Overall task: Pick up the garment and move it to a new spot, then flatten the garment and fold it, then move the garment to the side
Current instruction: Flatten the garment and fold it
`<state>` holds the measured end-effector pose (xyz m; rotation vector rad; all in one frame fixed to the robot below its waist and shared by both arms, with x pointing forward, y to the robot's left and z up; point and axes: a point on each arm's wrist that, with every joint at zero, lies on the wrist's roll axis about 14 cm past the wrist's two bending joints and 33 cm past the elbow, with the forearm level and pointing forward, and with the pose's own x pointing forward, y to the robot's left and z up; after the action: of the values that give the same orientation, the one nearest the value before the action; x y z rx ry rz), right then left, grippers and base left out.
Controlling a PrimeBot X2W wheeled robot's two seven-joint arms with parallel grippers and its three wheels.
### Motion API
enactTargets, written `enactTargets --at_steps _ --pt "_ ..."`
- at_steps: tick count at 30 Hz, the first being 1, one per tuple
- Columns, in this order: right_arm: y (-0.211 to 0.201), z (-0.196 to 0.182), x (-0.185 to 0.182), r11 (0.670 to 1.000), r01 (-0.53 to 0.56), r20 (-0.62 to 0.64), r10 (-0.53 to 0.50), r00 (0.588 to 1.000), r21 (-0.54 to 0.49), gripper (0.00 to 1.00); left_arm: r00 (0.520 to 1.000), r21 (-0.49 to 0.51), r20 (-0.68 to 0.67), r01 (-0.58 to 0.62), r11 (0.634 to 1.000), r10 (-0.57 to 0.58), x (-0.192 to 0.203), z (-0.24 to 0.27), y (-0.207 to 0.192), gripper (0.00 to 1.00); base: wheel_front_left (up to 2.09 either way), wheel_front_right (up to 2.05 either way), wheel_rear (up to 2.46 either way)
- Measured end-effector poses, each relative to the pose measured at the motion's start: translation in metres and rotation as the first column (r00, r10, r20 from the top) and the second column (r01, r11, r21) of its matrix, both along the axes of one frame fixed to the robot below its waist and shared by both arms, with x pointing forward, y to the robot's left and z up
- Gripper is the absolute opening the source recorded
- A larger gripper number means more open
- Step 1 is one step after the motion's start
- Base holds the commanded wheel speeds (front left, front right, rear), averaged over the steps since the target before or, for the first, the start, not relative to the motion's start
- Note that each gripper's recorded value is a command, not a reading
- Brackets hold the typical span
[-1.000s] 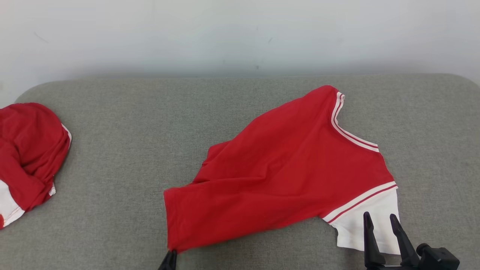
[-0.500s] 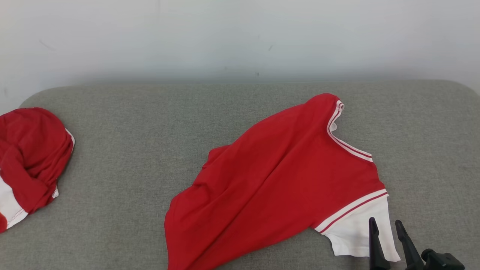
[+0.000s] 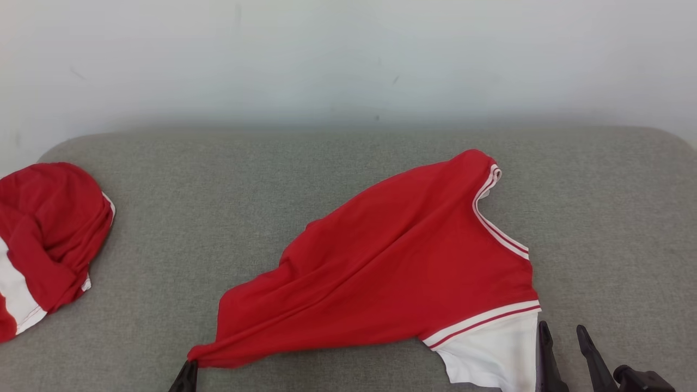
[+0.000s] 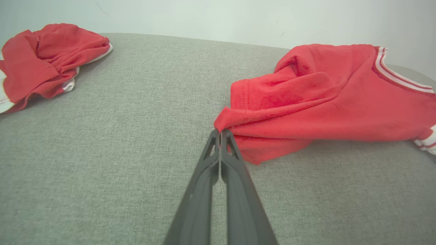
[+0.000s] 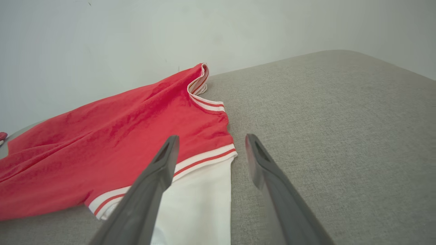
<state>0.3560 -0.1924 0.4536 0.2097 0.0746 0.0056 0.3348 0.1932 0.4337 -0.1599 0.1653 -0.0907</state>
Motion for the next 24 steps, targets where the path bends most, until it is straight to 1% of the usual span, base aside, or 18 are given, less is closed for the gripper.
enactTargets --at_steps 6,7,8,9,10,11,12,17,21,24 --pt "-0.006 0.001 -0.006 1.0 0.018 0.002 -0.018 1.0 -0.003 1.0 0.999 -0.004 -0.043 0.016 1.0 -0.016 -0.005 -0.013 -0.005 0.0 0.0 0.0 0.0" --pt "-0.007 0.001 -0.007 1.0 0.02 0.001 -0.02 1.0 -0.003 1.0 0.998 -0.012 -0.054 0.015 1.0 -0.015 -0.007 -0.016 -0.007 0.06 0.0 0.0 0.0" --pt "-0.007 0.0 -0.008 1.0 0.021 -0.002 -0.021 1.0 -0.003 1.0 0.998 -0.018 -0.067 0.013 1.0 -0.014 -0.01 -0.02 -0.009 0.36 0.0 0.0 0.0" --pt "-0.007 -0.002 -0.01 1.0 0.022 -0.006 -0.022 1.0 -0.003 1.0 0.996 -0.026 -0.086 0.008 1.0 -0.011 -0.016 -0.026 -0.01 0.8 0.0 0.0 0.0" --pt "-0.007 -0.003 -0.011 1.0 0.023 -0.01 -0.023 1.0 -0.003 1.0 0.994 -0.034 -0.106 0.005 0.999 -0.008 -0.022 -0.032 -0.012 0.8 0.0 0.0 0.0" --pt "-0.008 -0.003 -0.012 1.0 0.024 -0.012 -0.024 1.0 -0.002 1.0 0.992 -0.043 -0.123 -0.002 0.999 -0.003 -0.027 -0.037 -0.013 0.89 0.0 0.0 0.0" --pt "-0.008 -0.003 -0.012 1.0 0.023 -0.01 -0.023 1.0 -0.001 1.0 0.99 -0.054 -0.139 -0.014 0.998 0.007 -0.032 -0.041 -0.013 1.0 0.0 0.0 0.0" --pt "-0.008 -0.005 -0.014 1.0 0.023 -0.019 -0.023 1.0 -0.002 1.0 0.983 -0.062 -0.176 -0.057 0.996 0.045 -0.05 -0.052 -0.008 1.0 0.0 0.0 0.0" --pt "-0.005 -0.007 -0.013 1.0 0.016 -0.022 -0.016 1.0 -0.002 1.0 0.984 -0.058 -0.164 -0.079 0.995 0.068 -0.052 -0.049 -0.003 1.0 0.0 0.0 0.0" --pt "-0.003 -0.016 -0.016 1.0 0.008 -0.053 -0.008 0.999 -0.001 1.0 0.987 -0.051 -0.144 -0.078 0.996 0.07 -0.048 -0.044 -0.003 1.0 0.0 0.0 0.0"
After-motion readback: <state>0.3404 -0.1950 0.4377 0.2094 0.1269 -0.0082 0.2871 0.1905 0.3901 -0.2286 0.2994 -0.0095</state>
